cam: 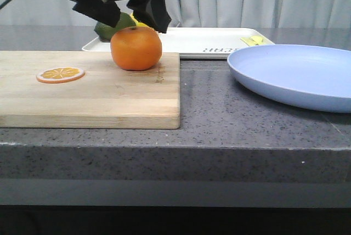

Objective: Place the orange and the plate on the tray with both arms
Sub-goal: 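Lower the left gripper onto the orange and close around it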

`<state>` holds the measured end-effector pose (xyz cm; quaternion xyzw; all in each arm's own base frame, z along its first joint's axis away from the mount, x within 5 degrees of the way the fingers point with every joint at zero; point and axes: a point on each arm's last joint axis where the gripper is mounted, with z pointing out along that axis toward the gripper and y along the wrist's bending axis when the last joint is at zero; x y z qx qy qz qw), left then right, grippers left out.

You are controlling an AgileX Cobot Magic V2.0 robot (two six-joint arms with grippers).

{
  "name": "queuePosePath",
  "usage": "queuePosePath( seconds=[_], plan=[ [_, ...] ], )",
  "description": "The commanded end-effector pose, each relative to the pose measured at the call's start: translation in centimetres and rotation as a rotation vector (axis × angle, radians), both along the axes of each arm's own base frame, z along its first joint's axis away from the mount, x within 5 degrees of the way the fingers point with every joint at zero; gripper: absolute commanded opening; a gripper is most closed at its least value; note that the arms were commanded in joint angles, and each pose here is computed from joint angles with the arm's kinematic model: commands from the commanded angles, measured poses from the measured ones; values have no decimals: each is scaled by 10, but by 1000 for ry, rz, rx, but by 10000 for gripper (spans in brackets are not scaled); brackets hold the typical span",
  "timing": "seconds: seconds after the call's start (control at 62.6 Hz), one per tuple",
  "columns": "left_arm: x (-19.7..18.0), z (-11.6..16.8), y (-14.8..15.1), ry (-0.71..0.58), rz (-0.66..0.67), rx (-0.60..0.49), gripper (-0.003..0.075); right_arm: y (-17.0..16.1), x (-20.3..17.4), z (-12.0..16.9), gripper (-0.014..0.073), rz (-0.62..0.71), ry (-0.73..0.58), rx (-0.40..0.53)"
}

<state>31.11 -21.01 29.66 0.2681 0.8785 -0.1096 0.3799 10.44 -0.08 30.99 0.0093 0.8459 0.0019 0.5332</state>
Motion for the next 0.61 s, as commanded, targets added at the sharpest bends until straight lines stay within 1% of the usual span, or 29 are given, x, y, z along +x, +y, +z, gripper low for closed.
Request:
queuePosePath(
  seconds=[0.0,0.271,0.447,0.543,0.591],
  plan=[
    [5,21,-6,-87,-11,-50,590,-1,4,12,478,-2,-76,-16],
    [18,-7,-14,-54,-21,10,589,-1,4,12,478,-2,-72,-16],
    [19,-10,-14,-50,-21,13,582,-1,4,12,478,-2,-70,-16],
    [19,-9,-14,-51,-21,12,537,-1,3,12,478,-2,-69,-16],
    [19,-8,-15,-53,-21,10,497,-1,3,12,478,-2,-68,-16]
  ],
)
